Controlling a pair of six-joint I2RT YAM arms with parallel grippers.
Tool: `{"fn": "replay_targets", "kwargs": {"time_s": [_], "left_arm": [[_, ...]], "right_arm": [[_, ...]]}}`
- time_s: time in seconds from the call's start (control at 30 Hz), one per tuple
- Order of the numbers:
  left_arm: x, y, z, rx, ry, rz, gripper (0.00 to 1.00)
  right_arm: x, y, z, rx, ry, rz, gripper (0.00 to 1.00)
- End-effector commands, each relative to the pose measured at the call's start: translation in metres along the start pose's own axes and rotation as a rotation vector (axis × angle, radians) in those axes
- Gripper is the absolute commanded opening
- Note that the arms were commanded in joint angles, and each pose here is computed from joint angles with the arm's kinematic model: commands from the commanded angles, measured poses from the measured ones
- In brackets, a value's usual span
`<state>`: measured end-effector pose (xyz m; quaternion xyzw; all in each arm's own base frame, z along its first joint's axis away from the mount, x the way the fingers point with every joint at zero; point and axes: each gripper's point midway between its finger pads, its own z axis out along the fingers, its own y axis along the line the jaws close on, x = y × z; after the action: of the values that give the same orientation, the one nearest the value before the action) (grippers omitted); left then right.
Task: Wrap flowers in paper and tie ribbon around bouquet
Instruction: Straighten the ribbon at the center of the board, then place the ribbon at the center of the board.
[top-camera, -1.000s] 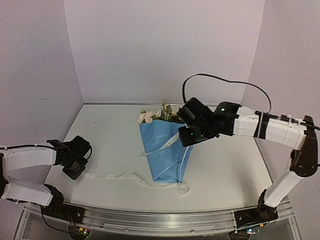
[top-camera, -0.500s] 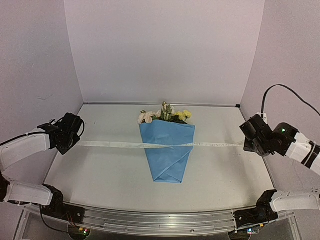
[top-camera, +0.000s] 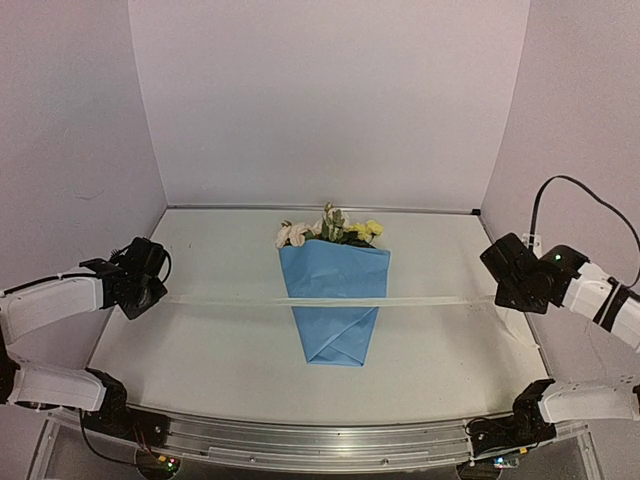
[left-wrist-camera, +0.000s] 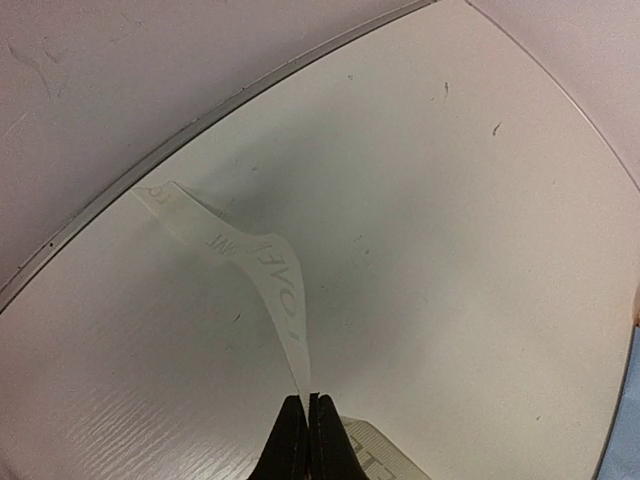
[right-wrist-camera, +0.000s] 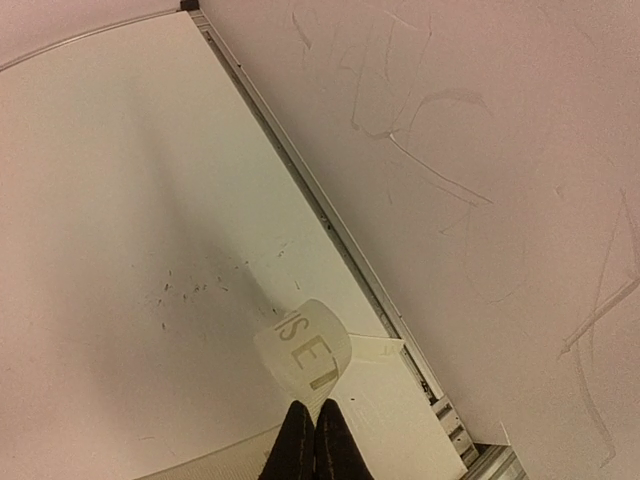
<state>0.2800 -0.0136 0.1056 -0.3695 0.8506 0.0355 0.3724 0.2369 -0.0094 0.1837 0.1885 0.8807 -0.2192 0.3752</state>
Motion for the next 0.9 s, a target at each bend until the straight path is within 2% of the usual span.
{"fn": "replay_targets", "kwargs": {"time_s": [0.0,0.2,0.23,0.3,0.4,0.47,0.57,0.63,0.7,0.77,0.87], "left_arm": [[-0.003,0.013,0.001,-0.037,-0.025,0.003,0.0],[0.027,0.033,0.015,-0.087,0.044,-0.022,0.0],[0.033,0.036,0.017,-0.096,0.06,-0.024,0.0],[0.041,0.04,0.021,-0.113,0.081,-0.024,0.01],[0.046,0.037,0.023,-0.114,0.117,-0.012,0.17],[0.047,0.03,0.021,-0.086,0.136,-0.006,0.42],[0.042,0.01,0.011,0.016,0.158,0.002,0.63],[0.033,-0.006,0.001,0.1,0.157,0.01,0.74],[0.024,-0.021,-0.013,0.183,0.152,0.034,0.8],[0.013,-0.032,-0.026,0.24,0.147,0.034,0.83],[0.011,-0.047,-0.039,0.298,0.188,0.038,0.83]], "right_arm": [[0.01,-0.01,0.009,0.081,0.045,-0.038,0.01],[0.066,-0.005,0.031,0.125,0.204,-0.039,0.03],[0.073,-0.003,0.033,0.125,0.232,-0.041,0.06],[0.085,0.002,0.036,0.114,0.278,-0.033,0.19],[0.096,0.012,0.036,0.062,0.323,-0.011,0.43],[0.096,0.017,0.034,0.024,0.334,-0.001,0.57],[0.091,0.024,0.027,-0.038,0.344,0.004,0.73],[0.088,0.034,0.02,-0.105,0.364,0.012,0.78],[0.09,0.056,0.012,-0.225,0.404,0.038,0.79],[0.095,0.081,0.002,-0.343,0.45,0.07,0.79],[0.099,0.098,-0.008,-0.391,0.473,0.051,0.8]]}}
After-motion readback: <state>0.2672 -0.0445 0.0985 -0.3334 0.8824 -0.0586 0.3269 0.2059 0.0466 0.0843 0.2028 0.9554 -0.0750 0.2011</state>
